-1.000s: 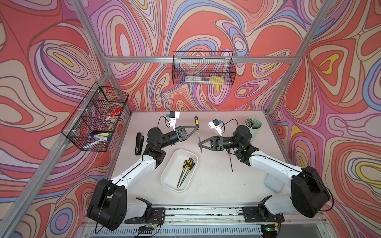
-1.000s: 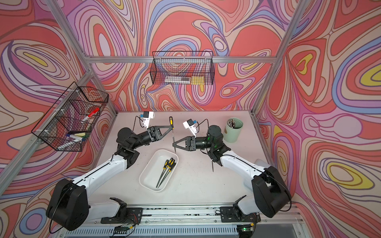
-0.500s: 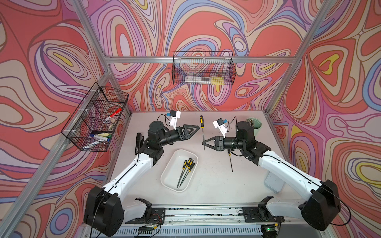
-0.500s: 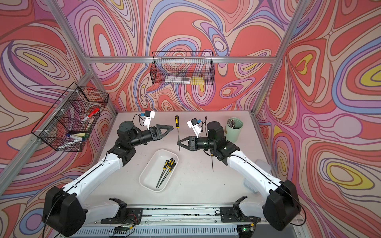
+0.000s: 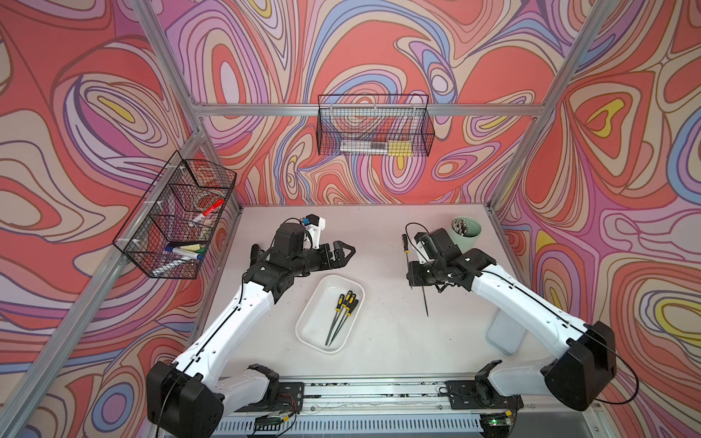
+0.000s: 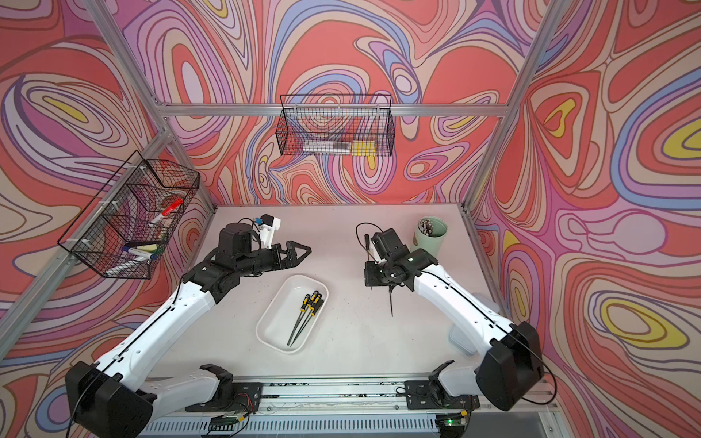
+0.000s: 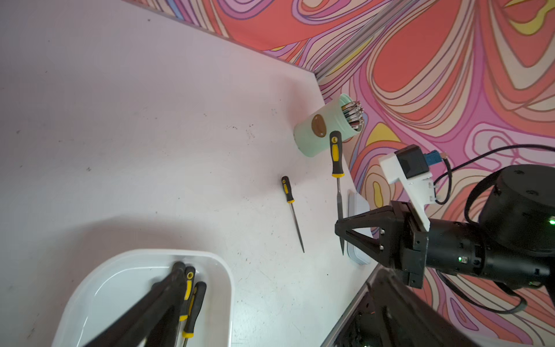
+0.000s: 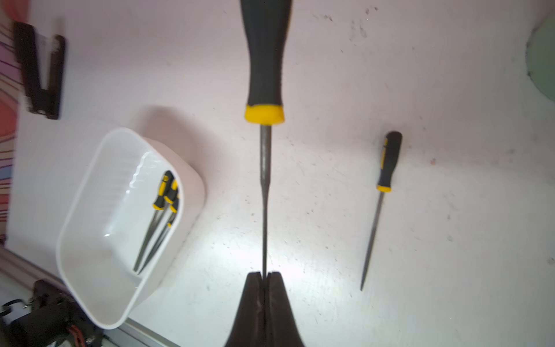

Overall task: Take the file tool out of the storage box
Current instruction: Pick up the file tool from the storage box, then place the file tool at the center of the board.

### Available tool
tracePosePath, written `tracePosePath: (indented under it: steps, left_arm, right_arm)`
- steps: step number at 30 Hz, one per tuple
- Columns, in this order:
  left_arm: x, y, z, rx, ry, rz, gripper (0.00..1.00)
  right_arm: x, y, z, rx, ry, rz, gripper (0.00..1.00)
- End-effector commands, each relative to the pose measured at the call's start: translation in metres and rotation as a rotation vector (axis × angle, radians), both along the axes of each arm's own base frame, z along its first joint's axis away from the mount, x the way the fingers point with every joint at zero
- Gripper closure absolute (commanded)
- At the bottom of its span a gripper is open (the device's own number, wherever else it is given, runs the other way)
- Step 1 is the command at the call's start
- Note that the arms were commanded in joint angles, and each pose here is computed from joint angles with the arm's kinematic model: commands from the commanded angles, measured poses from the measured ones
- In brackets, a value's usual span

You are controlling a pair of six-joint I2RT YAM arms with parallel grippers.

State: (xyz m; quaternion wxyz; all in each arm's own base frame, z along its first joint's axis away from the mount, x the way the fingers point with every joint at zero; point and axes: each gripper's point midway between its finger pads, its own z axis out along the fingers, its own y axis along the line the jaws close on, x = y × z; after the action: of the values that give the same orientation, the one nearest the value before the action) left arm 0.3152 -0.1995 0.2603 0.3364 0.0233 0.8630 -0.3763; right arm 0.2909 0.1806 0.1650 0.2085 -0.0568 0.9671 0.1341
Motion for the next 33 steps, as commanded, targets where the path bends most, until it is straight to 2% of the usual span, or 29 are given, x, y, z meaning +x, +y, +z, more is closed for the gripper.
tracePosePath:
  steps: [1, 6, 14, 33]
  left_arm:
    - [-0.003, 0.016, -0.028, 0.104, 0.059, 0.046, 0.01]
    - [-0.007, 0.02, -0.044, 0.127, 0.091, 0.053, 0.01]
    - [-0.008, 0.024, -0.051, 0.15, 0.075, 0.064, 0.01]
    - [-0.006, 0.033, -0.067, 0.2, 0.094, 0.102, 0.01]
  right_arm:
    - [-0.005, -0.023, -0.021, -0.131, 0.055, -0.066, 1.0]
    - [-0.007, -0.022, -0.059, -0.144, 0.133, -0.102, 1.0]
    - [-0.004, -0.019, -0.104, -0.175, 0.207, -0.12, 1.0]
    - [-0.013, -0.029, -0.143, -0.248, 0.278, -0.139, 1.0]
